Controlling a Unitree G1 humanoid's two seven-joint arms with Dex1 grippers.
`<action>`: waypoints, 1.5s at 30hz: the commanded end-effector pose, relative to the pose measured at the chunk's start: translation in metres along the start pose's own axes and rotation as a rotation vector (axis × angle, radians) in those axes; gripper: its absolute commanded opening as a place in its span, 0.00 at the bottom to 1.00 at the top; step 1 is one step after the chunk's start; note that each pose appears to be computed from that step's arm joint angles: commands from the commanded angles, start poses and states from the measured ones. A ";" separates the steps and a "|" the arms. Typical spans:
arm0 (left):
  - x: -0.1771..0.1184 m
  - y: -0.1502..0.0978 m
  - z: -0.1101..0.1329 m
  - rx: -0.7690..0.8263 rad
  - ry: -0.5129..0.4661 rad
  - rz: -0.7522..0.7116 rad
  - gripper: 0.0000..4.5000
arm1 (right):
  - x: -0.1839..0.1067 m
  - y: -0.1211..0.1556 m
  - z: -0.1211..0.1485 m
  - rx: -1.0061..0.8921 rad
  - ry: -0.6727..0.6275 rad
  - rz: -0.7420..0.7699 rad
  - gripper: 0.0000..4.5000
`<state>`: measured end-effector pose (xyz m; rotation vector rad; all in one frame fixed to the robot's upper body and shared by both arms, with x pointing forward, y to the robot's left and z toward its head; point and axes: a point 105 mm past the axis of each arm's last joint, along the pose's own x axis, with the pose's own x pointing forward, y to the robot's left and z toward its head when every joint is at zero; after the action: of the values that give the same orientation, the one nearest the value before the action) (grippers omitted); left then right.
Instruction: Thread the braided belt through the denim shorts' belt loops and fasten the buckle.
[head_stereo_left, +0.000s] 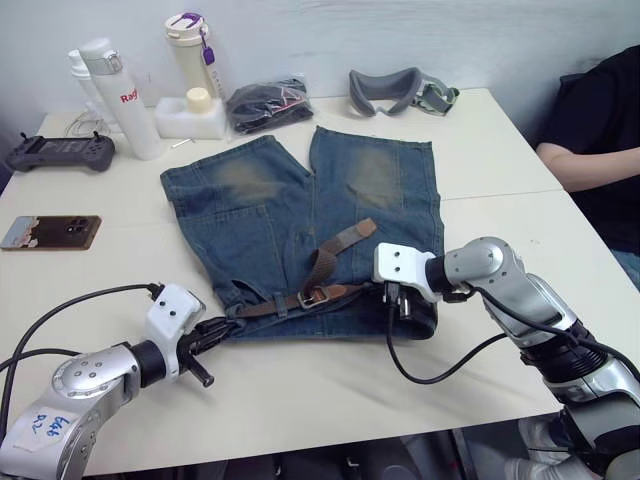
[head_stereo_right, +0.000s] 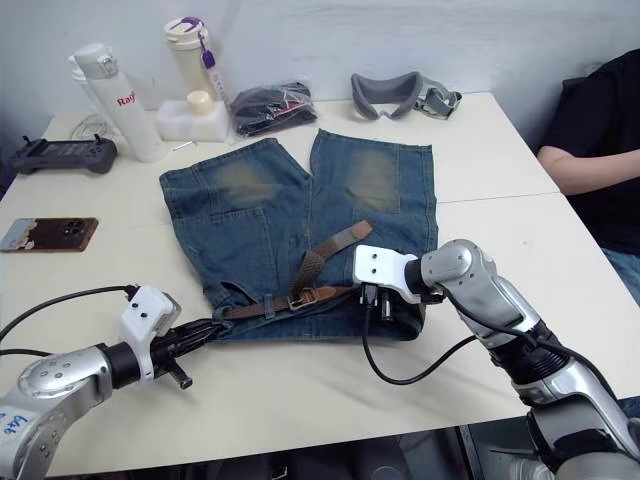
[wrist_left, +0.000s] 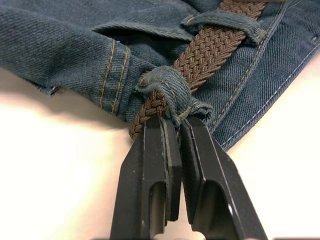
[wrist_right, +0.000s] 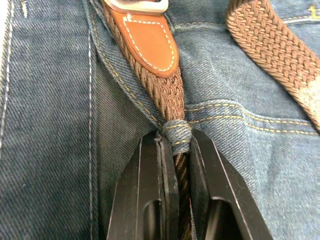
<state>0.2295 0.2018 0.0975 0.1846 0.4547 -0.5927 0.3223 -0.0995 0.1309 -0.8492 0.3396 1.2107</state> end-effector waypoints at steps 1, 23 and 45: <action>-0.038 0.059 -0.080 -0.162 0.296 0.344 0.00 | -0.026 -0.027 -0.033 0.098 0.140 -0.158 0.01; -0.059 0.094 -0.102 -0.469 0.199 0.642 0.00 | -0.067 -0.057 -0.071 0.239 0.296 -0.412 0.01; -0.018 0.051 -0.020 -0.396 -0.113 0.267 0.00 | -0.020 -0.013 0.013 0.163 -0.057 -0.104 0.01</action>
<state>0.2428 0.2318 0.0900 -0.1954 0.4077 -0.3497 0.3230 -0.0964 0.1484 -0.6791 0.3560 1.1305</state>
